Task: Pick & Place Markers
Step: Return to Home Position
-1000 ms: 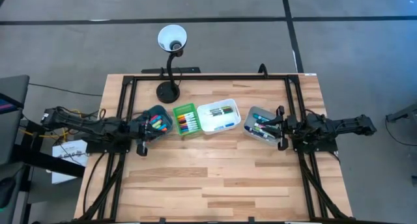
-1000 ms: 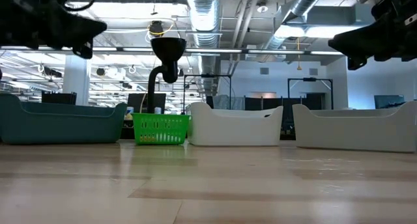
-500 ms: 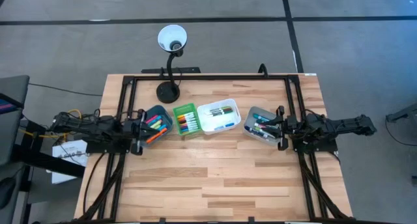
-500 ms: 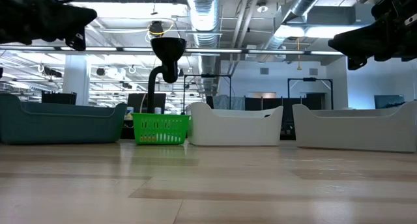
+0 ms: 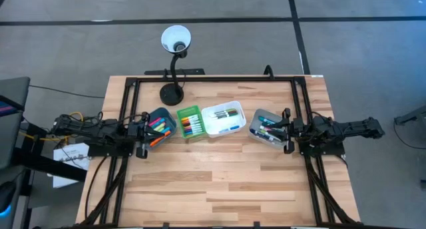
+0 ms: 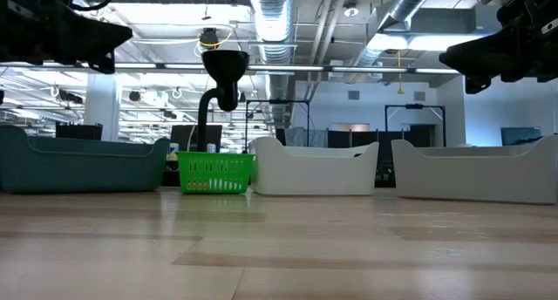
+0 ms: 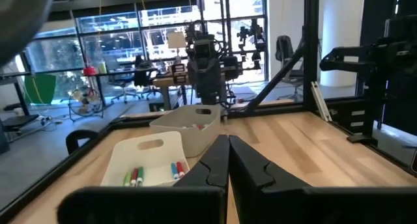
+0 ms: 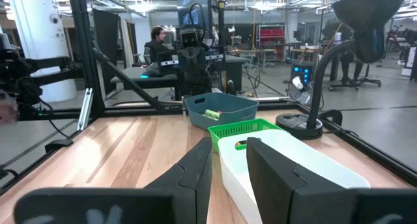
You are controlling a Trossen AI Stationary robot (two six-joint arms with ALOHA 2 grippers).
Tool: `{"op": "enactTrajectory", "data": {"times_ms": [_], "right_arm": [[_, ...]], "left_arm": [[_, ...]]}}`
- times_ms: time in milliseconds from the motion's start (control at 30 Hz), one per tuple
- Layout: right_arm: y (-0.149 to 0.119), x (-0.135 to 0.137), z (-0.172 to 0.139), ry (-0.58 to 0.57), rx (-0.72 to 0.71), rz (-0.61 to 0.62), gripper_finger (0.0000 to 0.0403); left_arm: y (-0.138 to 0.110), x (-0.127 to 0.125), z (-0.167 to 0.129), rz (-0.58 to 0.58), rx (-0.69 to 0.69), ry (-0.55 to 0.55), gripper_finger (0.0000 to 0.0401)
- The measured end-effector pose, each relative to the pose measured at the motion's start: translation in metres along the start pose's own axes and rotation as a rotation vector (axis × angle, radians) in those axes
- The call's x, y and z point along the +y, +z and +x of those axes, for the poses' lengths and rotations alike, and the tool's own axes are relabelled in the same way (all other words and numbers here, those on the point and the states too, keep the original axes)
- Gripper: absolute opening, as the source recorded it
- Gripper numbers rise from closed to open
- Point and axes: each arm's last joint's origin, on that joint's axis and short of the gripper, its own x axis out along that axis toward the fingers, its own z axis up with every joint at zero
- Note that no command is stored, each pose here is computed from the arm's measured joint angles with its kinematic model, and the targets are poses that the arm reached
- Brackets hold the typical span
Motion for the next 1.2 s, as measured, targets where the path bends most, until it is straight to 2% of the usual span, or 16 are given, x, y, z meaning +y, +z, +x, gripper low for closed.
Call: {"op": "enactTrajectory", "data": {"times_ms": [1200], "right_arm": [[0.0000, 0.0000, 0.0000, 0.000, 0.000, 0.000, 0.0086]], "left_arm": [[0.0016, 0.0002, 0.0000, -0.006, -0.016, 0.002, 0.0006]]}}
